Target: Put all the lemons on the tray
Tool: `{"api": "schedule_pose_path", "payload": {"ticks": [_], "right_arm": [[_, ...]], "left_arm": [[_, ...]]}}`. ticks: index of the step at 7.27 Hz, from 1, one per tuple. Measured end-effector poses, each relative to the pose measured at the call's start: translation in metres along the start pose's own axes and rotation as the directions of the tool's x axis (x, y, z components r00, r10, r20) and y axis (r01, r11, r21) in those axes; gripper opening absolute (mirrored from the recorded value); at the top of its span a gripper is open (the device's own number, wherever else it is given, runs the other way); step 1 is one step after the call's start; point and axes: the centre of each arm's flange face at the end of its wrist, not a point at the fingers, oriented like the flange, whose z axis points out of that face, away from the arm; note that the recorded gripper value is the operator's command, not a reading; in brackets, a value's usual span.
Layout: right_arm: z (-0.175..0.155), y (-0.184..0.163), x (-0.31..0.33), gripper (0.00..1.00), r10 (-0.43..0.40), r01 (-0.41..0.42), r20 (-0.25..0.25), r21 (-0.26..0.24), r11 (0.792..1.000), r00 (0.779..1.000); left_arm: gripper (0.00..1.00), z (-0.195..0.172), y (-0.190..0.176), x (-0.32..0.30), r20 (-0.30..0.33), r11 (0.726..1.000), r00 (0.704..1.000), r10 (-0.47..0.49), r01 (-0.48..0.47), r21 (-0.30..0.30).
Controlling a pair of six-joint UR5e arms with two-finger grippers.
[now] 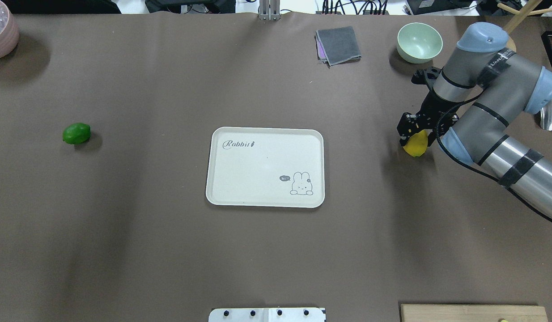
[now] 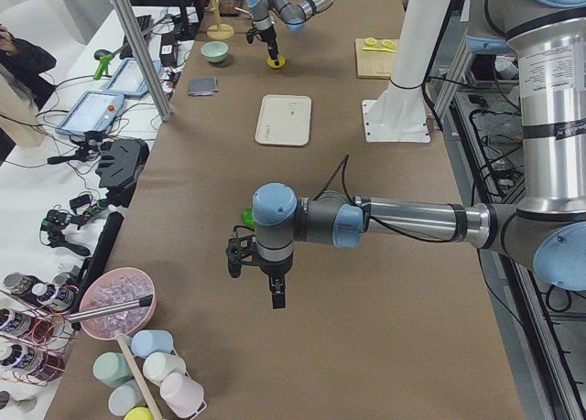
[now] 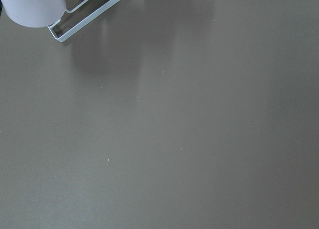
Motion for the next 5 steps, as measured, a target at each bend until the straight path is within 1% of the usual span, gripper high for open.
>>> {"api": "schedule_pose_path", "payload": {"ticks": [2,3,5], "right_arm": [[-0.013,-0.003,-0.002,0.12,0.001,-0.001,0.026,0.005,1.0,1.0],[-0.022,-0.006,-0.016,0.13,-0.013,0.013,0.037,0.017,1.0,0.999],[-0.044,-0.013,-0.08,0.14,-0.069,0.066,0.065,0.046,0.997,0.996]], "left_arm": [[0.98,0.0,0.0,0.0,0.0,1.0,1.0,0.001,-0.001,0.001],[0.98,0.0,0.0,0.0,0.0,1.0,1.0,0.002,-0.002,0.001],[0.98,-0.001,0.0,0.001,-0.001,1.0,1.0,0.006,-0.006,0.005]]}}
